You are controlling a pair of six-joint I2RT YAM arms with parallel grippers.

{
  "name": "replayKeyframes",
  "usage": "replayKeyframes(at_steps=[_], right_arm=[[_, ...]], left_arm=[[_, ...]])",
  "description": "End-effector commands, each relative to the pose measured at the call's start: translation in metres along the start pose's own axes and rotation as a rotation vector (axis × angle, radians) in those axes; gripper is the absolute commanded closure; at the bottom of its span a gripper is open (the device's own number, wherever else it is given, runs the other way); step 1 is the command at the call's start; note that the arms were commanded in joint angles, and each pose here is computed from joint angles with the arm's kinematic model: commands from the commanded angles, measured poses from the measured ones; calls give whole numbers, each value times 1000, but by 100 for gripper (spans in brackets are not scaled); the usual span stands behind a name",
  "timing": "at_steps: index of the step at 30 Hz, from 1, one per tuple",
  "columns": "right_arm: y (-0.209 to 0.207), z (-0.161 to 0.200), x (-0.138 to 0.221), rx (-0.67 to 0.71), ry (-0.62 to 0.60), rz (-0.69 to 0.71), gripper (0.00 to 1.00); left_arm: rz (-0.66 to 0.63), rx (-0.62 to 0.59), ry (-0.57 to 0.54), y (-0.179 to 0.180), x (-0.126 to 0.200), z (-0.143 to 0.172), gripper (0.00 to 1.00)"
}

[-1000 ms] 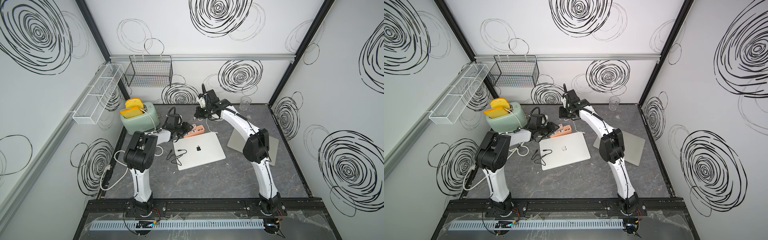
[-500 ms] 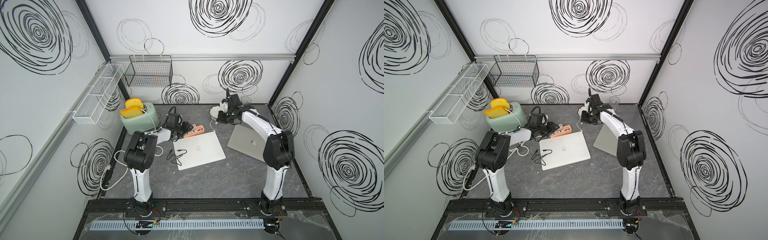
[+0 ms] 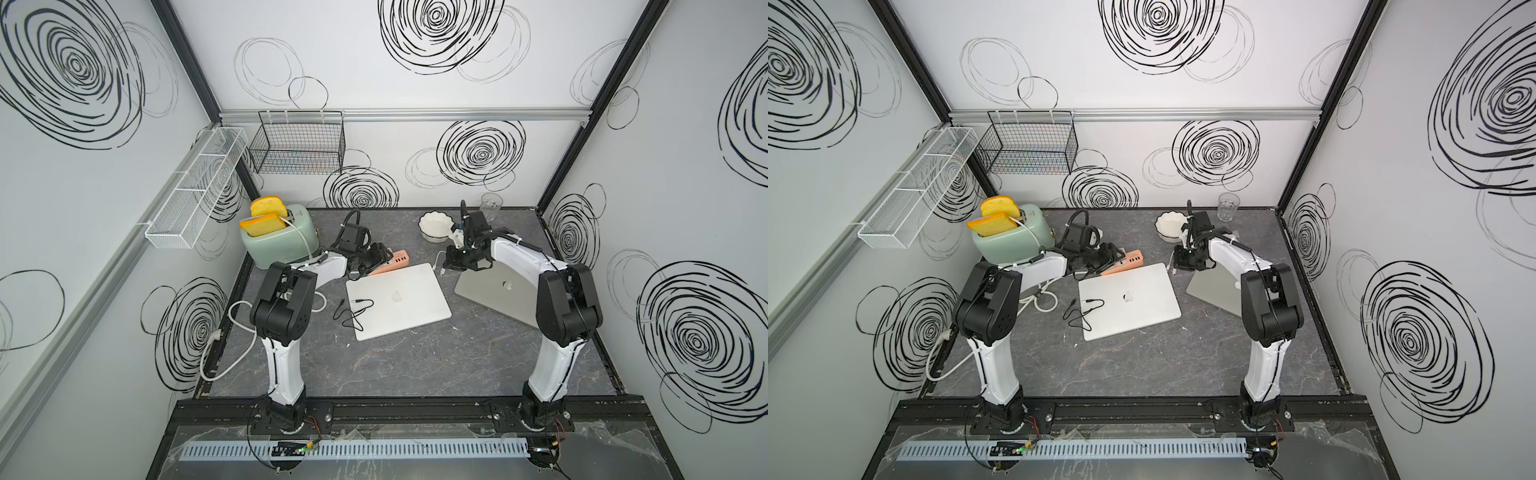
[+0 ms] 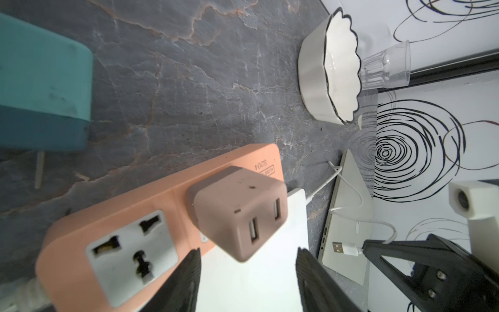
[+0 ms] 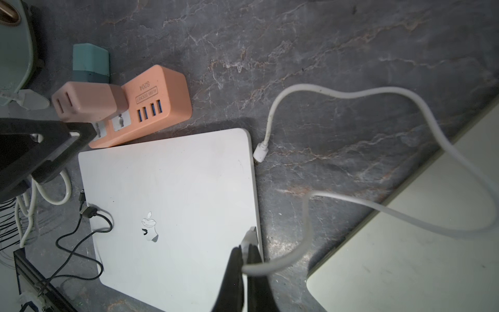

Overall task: Unplug the laptop charger
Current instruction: Place the charging cable at the center of the board.

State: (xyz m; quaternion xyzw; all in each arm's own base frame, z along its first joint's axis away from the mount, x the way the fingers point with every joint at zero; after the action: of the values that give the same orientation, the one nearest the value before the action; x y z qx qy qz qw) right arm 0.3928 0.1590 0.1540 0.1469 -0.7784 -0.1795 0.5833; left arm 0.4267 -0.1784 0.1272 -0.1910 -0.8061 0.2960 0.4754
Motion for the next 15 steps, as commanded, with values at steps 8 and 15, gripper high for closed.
replayKeyframes(at_steps=[8, 15], right_arm=[[-2, -4, -12, 34, -1, 4, 81], [3, -9, -8, 30, -10, -14, 66]], left_arm=[[-2, -29, -64, -3, 56, -9, 35], [-83, -9, -50, 31, 74, 2, 35]])
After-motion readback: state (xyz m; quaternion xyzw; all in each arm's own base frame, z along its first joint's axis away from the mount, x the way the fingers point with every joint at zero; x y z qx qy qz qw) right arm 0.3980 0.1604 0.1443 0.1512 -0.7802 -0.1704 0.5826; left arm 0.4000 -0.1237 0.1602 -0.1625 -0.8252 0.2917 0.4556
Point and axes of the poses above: each gripper's point midway between its finger pads, its own x axis back along the fingers, its own y axis along the line the jaws close on, z = x × y, the point moved 7 cm from there along x, back along the fingers, and after that the axes turned 7 degrees about -x, right-handed, at the moved point
